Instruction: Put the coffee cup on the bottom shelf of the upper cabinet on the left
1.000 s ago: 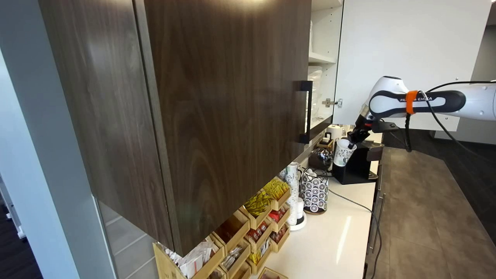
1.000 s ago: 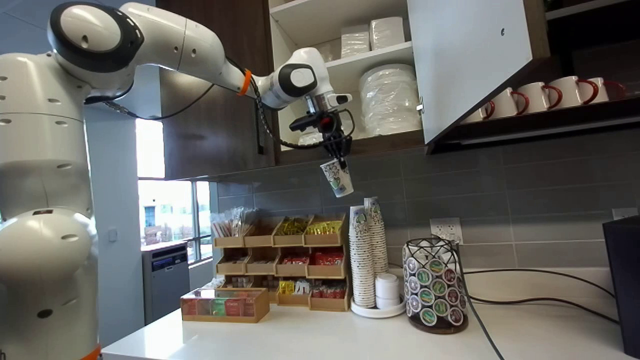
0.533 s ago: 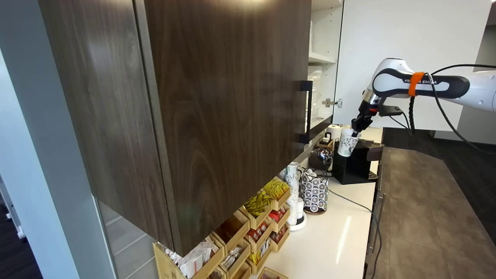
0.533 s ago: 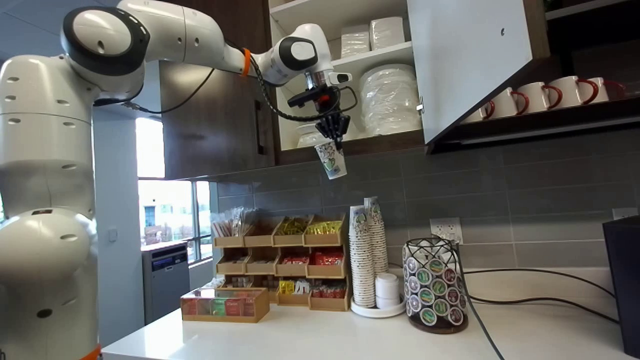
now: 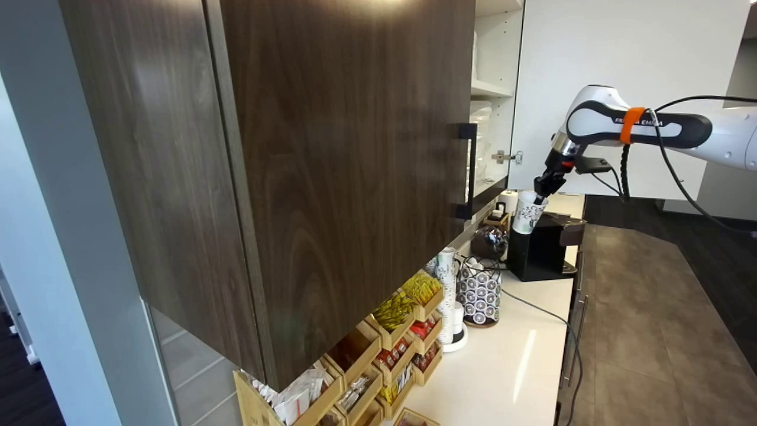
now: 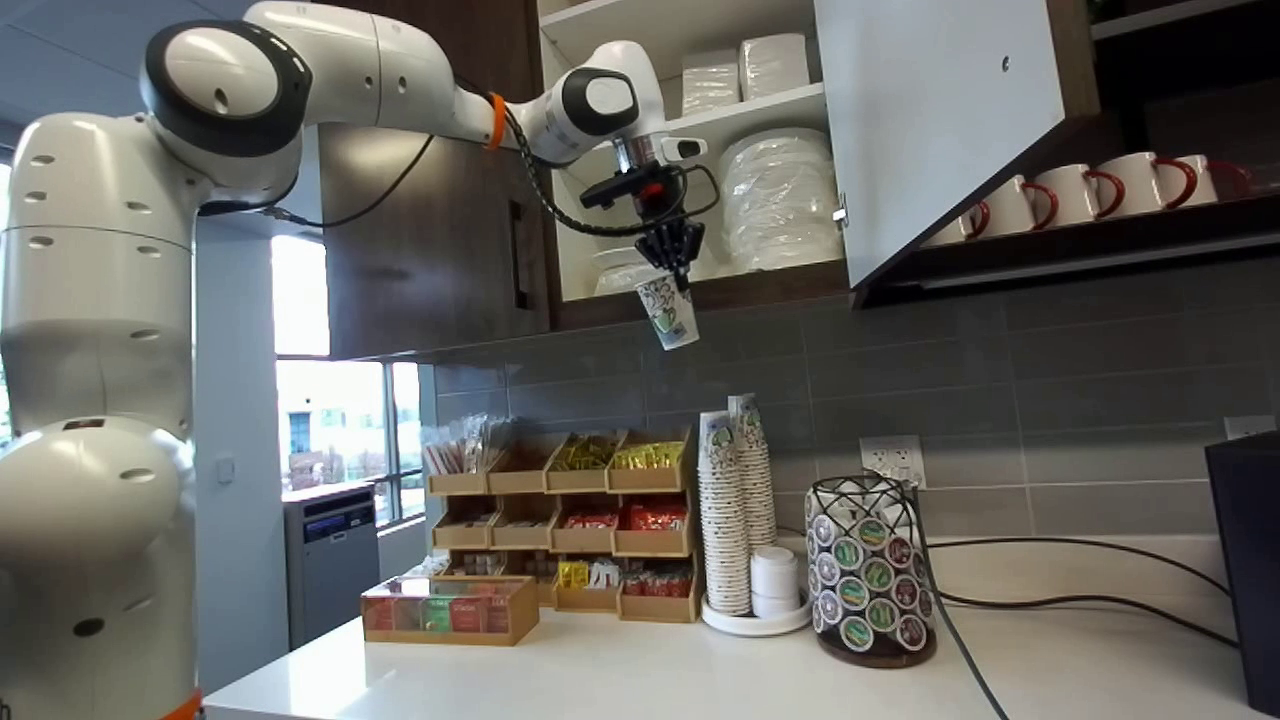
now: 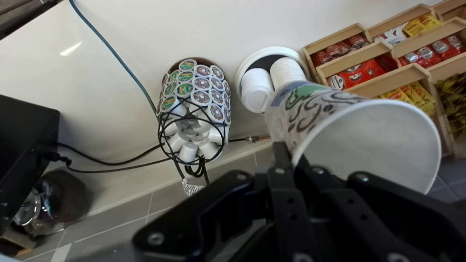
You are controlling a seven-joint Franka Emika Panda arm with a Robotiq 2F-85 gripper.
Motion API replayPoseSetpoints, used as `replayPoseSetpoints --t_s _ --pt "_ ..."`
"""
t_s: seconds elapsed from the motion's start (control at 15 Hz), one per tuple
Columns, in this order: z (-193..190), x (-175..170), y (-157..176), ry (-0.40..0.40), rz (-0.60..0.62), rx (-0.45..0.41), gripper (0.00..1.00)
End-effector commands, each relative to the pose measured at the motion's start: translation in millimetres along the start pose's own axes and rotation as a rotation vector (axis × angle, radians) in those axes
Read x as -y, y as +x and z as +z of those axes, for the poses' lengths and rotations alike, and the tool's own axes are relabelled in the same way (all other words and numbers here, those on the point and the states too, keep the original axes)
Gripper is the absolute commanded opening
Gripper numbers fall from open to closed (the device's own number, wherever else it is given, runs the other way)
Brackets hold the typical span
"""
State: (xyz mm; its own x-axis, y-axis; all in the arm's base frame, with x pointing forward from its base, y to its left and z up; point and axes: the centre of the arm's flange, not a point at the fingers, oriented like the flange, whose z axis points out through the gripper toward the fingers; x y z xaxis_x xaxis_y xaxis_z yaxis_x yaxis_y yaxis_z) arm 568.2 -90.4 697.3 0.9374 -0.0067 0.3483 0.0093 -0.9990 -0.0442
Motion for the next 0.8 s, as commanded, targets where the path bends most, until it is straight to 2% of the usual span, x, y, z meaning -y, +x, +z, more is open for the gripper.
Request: replayPoseSetpoints --t_s 0.0,0.27,0.73 --pt "-47.4 -13.5 23.8 0.002 -0.006 -0.086 0.01" --pt "-91.2 -22.3 47.3 -0.019 -0.016 -0.179 0.01" --pt "-104.8 5.3 92.8 0.09 -0.087 -0.293 0.01"
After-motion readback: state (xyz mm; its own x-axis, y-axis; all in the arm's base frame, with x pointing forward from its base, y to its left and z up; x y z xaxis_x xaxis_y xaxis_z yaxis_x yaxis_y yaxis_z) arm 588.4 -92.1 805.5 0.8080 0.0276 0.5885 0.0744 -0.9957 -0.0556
